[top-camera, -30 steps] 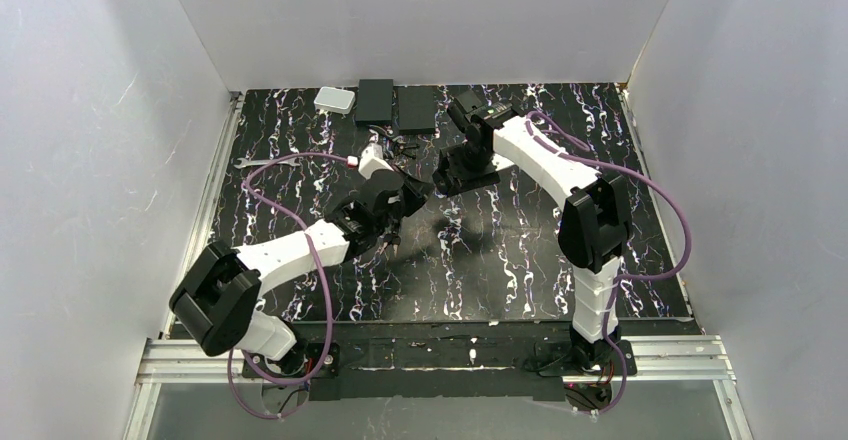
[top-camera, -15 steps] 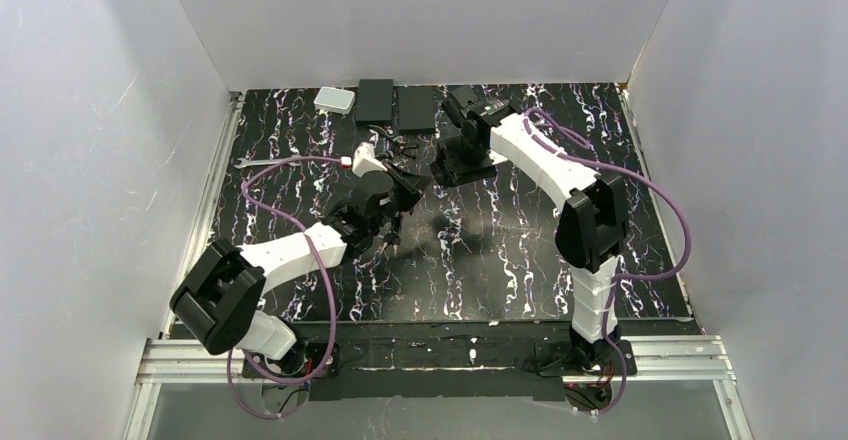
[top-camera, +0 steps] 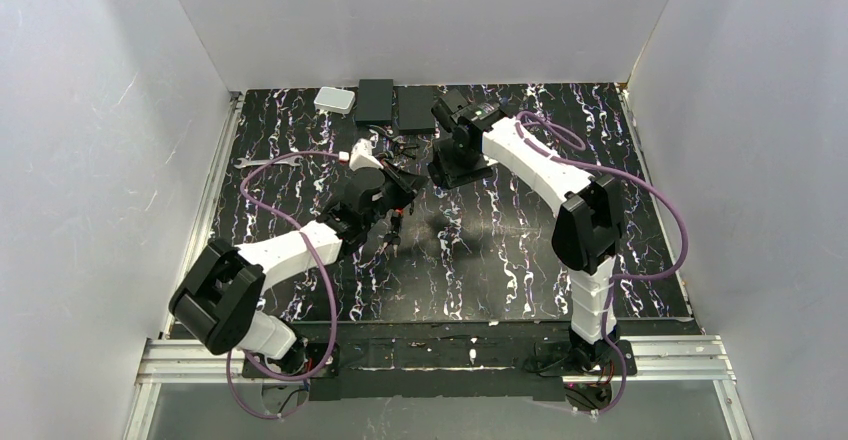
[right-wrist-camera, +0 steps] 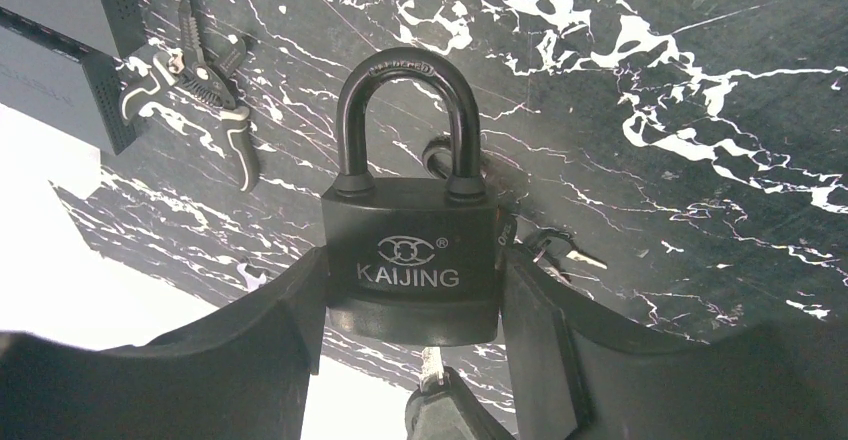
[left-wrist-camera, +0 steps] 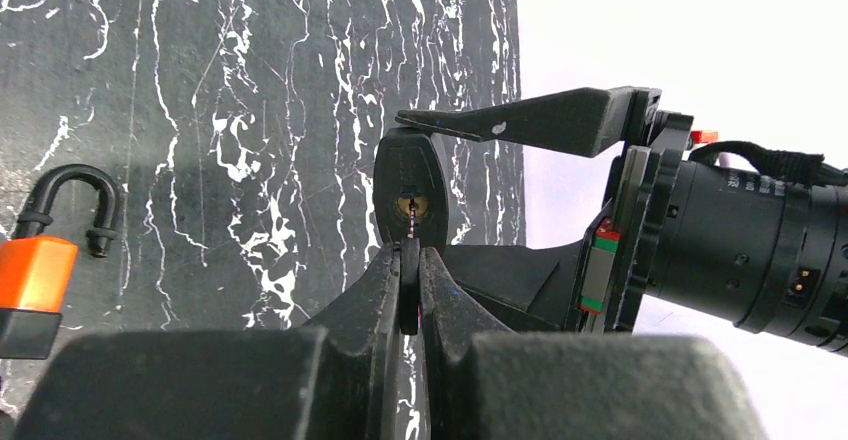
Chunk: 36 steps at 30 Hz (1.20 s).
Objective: Unlock with the key
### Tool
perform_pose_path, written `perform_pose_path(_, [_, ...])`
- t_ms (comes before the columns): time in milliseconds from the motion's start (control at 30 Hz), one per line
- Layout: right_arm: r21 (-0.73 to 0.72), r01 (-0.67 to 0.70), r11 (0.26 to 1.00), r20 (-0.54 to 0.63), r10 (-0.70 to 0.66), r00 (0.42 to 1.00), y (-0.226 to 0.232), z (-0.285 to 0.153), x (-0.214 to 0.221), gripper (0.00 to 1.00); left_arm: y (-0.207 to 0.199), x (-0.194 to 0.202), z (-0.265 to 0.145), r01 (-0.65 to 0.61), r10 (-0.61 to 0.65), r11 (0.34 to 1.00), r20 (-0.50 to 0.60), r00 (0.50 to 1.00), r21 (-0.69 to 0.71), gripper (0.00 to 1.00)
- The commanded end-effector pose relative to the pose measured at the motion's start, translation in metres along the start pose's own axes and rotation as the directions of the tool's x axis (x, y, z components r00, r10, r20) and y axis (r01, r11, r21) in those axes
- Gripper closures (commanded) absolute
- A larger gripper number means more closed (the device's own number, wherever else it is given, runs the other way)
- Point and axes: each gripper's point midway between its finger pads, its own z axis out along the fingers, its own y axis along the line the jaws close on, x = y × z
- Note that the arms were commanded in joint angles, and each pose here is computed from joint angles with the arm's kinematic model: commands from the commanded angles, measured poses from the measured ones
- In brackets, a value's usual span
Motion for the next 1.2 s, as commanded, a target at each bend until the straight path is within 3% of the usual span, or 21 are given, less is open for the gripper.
perform_pose_path(0, [-0.158, 0.115, 0.981, -0.475, -0.177, 0.862, -0.008, -0.115, 0.136, 0.99, 0.049, 0.039, -0.004, -0.046, 0.030, 0.991, -0.121, 0.992, -0.128, 1.00])
perform_pose_path(67, [-0.159, 0.118, 0.980, -0.477, -0.181, 0.860, -0.009, -0.115, 0.139, 0.99, 0.053, 0.043, -0.001, 0.042, -0.060, 0.989, -0.129, 0.990, -0.141, 1.00])
perform_pose_path(100, [-0.156, 0.120, 0.980, -0.477, -0.181, 0.860, -0.009, -0.114, 0.139, 0.99, 0.044, 0.043, 0.000, -0.002, -0.009, 0.997, -0.136, 0.991, -0.081, 1.00])
perform_pose_path(167, [-0.151, 0.122, 0.981, -0.480, -0.181, 0.858, -0.011, -0.113, 0.139, 0.99, 0.021, 0.040, -0.003, -0.206, 0.207, 0.978, -0.085, 0.975, 0.028, 1.00])
perform_pose_path(233, [-0.145, 0.125, 0.982, -0.478, -0.180, 0.860, -0.013, -0.112, 0.139, 0.99, 0.013, 0.032, -0.007, -0.301, 0.301, 0.953, -0.015, 0.953, 0.023, 1.00])
perform_pose_path(300, [-0.129, 0.129, 0.983, -0.472, -0.175, 0.864, -0.016, -0.110, 0.137, 0.99, 0.025, 0.027, -0.005, -0.191, 0.191, 0.980, -0.014, 0.982, -0.048, 1.00])
perform_pose_path(367, [-0.108, 0.137, 0.985, -0.468, -0.172, 0.867, -0.020, -0.108, 0.136, 0.99, 0.040, 0.035, -0.001, 0.001, -0.008, 0.994, -0.059, 0.998, -0.109, 1.00])
perform_pose_path(467, [-0.066, 0.149, 0.987, -0.460, -0.163, 0.873, -0.028, -0.103, 0.133, 0.99, 0.052, 0.058, 0.006, 0.237, -0.268, 0.955, -0.181, 0.946, -0.178, 1.00])
perform_pose_path(567, [-0.010, 0.171, 0.985, -0.454, -0.157, 0.877, -0.041, -0.096, 0.130, 0.99, 0.055, 0.077, 0.006, 0.310, -0.363, 0.924, -0.263, 0.894, -0.222, 1.00])
perform_pose_path(667, [0.066, 0.186, 0.980, -0.449, -0.137, 0.883, -0.057, -0.087, 0.125, 0.99, 0.057, 0.081, -0.001, 0.326, -0.385, 0.915, -0.273, 0.882, -0.239, 1.00])
perform_pose_path(800, [0.124, 0.198, 0.972, -0.431, -0.127, 0.893, -0.068, -0.080, 0.115, 0.99, 0.066, 0.076, -0.015, 0.283, -0.346, 0.923, -0.247, 0.905, -0.260, 1.00])
perform_pose_path(1000, [0.108, 0.189, 0.976, -0.449, -0.122, 0.885, -0.061, -0.078, 0.117, 0.99, 0.063, 0.063, -0.022, 0.096, -0.145, 0.975, -0.246, 0.958, -0.201, 1.00])
perform_pose_path(1167, [0.102, 0.193, 0.976, -0.452, -0.128, 0.883, -0.060, -0.078, 0.118, 0.99, 0.064, 0.063, -0.024, 0.066, -0.114, 0.979, -0.253, 0.961, -0.190, 1.00])
